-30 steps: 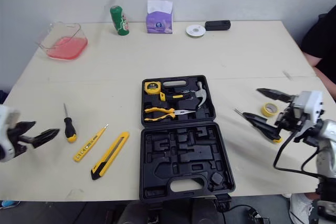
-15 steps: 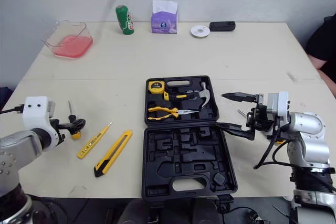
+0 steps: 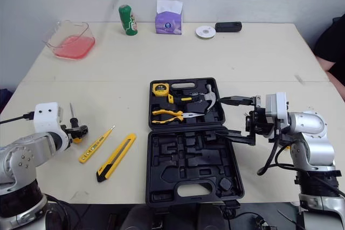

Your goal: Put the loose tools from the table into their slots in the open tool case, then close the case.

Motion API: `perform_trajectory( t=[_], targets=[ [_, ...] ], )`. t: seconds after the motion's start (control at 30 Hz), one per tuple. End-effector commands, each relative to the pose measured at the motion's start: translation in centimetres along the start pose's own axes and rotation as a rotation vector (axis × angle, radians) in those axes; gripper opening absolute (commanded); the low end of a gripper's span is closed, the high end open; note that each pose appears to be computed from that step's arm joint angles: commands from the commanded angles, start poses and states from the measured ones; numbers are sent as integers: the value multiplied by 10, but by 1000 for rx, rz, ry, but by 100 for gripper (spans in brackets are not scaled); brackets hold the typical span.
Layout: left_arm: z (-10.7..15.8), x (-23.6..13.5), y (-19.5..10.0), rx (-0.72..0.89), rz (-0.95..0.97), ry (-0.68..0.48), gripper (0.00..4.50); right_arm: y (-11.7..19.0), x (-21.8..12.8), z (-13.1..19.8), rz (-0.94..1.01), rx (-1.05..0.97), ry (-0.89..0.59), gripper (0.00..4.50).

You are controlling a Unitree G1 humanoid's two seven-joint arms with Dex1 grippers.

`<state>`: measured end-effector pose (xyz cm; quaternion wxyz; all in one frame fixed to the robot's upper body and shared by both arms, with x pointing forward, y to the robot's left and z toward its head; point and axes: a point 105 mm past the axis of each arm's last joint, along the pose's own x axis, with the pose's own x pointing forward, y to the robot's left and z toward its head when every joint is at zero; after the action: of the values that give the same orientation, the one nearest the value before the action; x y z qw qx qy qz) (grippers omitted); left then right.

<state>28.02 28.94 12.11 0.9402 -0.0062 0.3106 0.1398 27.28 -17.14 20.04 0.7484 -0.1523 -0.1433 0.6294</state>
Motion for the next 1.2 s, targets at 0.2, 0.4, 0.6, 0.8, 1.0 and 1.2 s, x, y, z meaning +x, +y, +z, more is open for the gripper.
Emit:
perform_trajectory(
  t=[0.2, 0.4, 0.6, 0.8, 1.0, 1.2],
  targets=[
    [-13, -2, 1, 22, -9, 28, 450, 4, 1, 8, 6, -26, -12, 443],
    [-30, 1, 12, -24, 10, 82, 286, 1, -9, 5, -29, -24, 7, 450],
    [-32, -3, 14, -17, 15, 73, 104, 5, -16, 3, 8, -14, -7, 450],
    [-12, -10, 18, -13, -10, 5, 104, 9, -19, 2, 26, 14, -14, 450],
    [43, -32, 5, 46, -233, -283, 104, 16, -24, 8, 38, -18, 5, 450],
    [68, -63, -25, 350, -533, -469, 104, 21, -30, 15, 17, -33, 34, 450]
  ],
)
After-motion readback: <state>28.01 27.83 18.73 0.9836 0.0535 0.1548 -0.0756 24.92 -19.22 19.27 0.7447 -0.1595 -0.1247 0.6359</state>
